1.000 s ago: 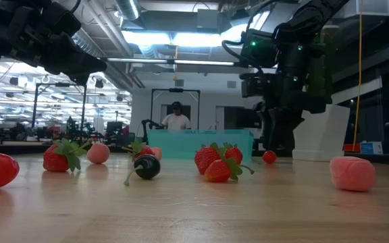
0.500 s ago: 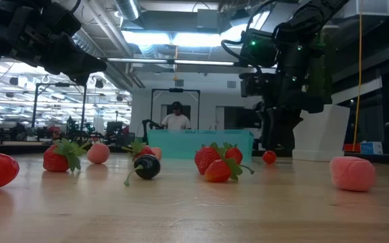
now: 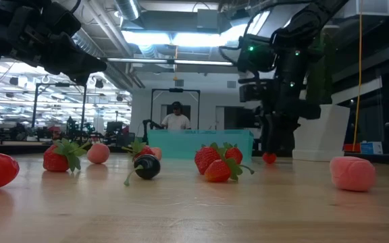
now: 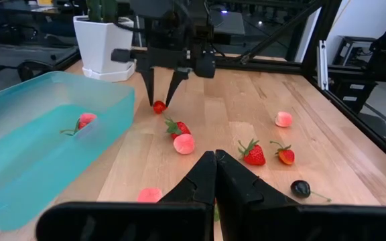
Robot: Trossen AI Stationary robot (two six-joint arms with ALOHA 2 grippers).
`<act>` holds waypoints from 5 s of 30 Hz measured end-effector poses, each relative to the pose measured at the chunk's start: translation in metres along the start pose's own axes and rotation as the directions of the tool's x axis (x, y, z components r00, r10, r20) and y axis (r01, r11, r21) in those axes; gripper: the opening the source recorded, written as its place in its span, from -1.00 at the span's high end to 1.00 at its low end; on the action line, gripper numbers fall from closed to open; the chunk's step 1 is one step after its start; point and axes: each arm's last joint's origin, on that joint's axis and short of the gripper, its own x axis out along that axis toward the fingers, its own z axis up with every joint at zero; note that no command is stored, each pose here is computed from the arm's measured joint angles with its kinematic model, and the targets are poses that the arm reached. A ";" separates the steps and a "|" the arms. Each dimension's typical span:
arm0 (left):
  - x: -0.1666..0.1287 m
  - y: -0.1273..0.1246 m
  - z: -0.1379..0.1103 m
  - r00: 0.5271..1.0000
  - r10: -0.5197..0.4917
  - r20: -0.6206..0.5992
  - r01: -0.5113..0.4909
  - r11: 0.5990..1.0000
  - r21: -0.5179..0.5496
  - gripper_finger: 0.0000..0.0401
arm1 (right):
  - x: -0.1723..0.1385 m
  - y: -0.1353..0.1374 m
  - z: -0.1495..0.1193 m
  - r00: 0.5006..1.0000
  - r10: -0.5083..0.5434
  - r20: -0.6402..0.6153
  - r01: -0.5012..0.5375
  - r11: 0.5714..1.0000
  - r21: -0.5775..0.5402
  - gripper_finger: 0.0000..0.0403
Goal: Pick and placing Produce into tupperware
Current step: Put the red cherry into the light blue bin
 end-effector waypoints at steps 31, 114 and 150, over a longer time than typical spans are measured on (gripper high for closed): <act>0.000 0.000 0.000 1.000 0.000 -0.003 0.000 1.000 0.001 1.00 | 0.007 -0.001 -0.004 0.998 0.017 -0.053 -0.014 0.998 0.061 0.92; 0.000 0.000 -0.002 1.000 0.001 -0.019 -0.001 1.000 0.019 1.00 | -0.064 0.005 -0.069 0.992 -0.060 -0.112 0.094 0.941 0.325 -0.15; 0.000 0.000 -0.002 1.000 0.001 -0.017 -0.001 1.000 0.018 1.00 | -0.074 -0.036 -0.105 0.941 -0.246 -0.231 0.336 0.743 0.579 -0.15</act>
